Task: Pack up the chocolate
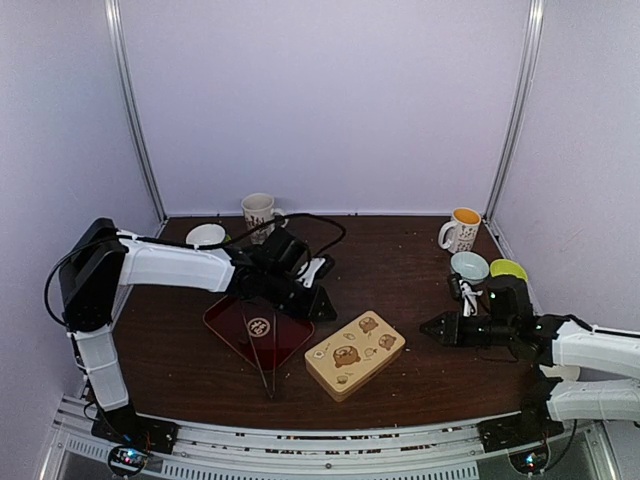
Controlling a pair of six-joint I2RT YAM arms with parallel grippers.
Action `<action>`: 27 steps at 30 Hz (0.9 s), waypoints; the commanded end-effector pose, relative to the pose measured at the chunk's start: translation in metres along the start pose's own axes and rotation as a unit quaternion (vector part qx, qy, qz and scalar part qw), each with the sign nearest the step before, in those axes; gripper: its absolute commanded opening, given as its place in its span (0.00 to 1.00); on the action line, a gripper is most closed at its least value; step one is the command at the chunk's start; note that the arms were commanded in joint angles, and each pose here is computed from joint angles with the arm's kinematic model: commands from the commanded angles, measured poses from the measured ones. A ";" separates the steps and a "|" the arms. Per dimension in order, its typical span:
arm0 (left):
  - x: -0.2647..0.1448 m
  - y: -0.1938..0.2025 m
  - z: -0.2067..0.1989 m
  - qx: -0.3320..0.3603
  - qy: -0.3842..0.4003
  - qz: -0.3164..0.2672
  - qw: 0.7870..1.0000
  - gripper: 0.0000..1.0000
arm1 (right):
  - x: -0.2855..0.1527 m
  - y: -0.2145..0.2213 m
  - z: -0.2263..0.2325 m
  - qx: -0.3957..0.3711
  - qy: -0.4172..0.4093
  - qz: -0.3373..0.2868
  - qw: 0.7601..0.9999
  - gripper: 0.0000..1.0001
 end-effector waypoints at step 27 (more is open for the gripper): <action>0.031 0.070 0.017 0.031 -0.047 0.143 0.988 0.00 | 0.073 0.026 0.006 0.024 0.035 0.052 0.998 0.00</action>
Point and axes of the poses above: each gripper's point midway between its finger pads, its own x axis out along the fingers, its own z axis along the line the jaws close on, y = z × x, the point moved 5 cm from there along -x, back along the fingers, and after that the axes turned 5 degrees about -x, right-handed, at the moved point
